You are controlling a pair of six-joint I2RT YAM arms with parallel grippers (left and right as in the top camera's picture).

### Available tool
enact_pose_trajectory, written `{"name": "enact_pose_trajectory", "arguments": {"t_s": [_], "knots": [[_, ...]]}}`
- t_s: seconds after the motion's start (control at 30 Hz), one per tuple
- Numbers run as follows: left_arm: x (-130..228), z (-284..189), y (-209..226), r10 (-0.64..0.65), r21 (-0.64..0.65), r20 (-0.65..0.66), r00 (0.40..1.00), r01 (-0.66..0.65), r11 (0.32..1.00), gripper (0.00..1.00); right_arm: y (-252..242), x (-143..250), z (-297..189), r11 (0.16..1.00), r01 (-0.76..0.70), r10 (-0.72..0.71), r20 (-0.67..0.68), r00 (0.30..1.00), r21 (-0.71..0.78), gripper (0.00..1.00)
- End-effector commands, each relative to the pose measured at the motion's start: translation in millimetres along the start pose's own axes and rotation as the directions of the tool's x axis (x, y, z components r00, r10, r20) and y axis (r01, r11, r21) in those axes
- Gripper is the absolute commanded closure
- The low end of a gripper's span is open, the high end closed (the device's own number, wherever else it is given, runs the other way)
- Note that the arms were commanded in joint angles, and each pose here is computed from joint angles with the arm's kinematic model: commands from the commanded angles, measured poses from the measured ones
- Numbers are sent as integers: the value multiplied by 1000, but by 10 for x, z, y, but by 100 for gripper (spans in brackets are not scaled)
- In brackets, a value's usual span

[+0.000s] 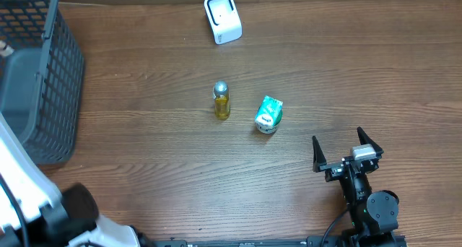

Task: Scan the item barcode
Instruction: 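Carry the pouch out and lay it on the table left of the bottle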

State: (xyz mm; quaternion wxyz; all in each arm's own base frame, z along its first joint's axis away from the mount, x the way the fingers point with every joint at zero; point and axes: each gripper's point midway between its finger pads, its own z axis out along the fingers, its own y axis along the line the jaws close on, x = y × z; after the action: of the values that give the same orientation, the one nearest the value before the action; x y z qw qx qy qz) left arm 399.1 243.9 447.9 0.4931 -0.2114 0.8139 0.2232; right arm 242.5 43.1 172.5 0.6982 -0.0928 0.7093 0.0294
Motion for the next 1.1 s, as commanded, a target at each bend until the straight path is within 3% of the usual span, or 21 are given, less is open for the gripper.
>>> {"name": "enact_pose_trajectory", "arguments": {"t_s": [0.0, 0.1, 0.23, 0.27, 0.43, 0.5, 0.6, 0.7, 1.07], "knots": [[-250, -668, -349, -49, 131, 93, 994, 37, 991, 95, 9, 22, 3, 1000, 1, -1, 2, 1000, -2, 0], [-99, -926, -735, -22, 227, 41, 999, 12, 974, 94, 9, 21, 3, 1000, 1, -1, 2, 1000, -2, 0], [610, -1169, -1373, 88, 362, -220, 971, -3, 932, 95, 9, 22, 3, 1000, 1, -1, 2, 1000, -2, 0], [856, -1213, -1561, 145, 393, -300, 943, -17, 920, 95, 9, 22, 3, 1000, 1, -1, 2, 1000, -2, 0], [1591, -1041, -2097, 338, 446, -453, 825, -119, 887, 96, 9, 21, 3, 1000, 1, -1, 2, 1000, -2, 0], [2064, -913, -2322, 414, 464, -519, 748, -160, 871, 96, 9, 22, 3, 1000, 1, -1, 2, 1000, -2, 0], [2684, -654, -2530, 475, 432, -540, 695, -255, 865, 95, 9, 21, 3, 1000, 1, -1, 2, 1000, -2, 0], [3027, -492, -2557, 511, 402, -530, 676, -330, 854, 93, 9, 21, 3, 1000, 1, -1, 2, 1000, -2, 0], [3755, -239, -2636, 534, 409, -517, 669, -354, 841, 91, 9, 23, 3, 1000, 1, -1, 2, 1000, -2, 0]]}}
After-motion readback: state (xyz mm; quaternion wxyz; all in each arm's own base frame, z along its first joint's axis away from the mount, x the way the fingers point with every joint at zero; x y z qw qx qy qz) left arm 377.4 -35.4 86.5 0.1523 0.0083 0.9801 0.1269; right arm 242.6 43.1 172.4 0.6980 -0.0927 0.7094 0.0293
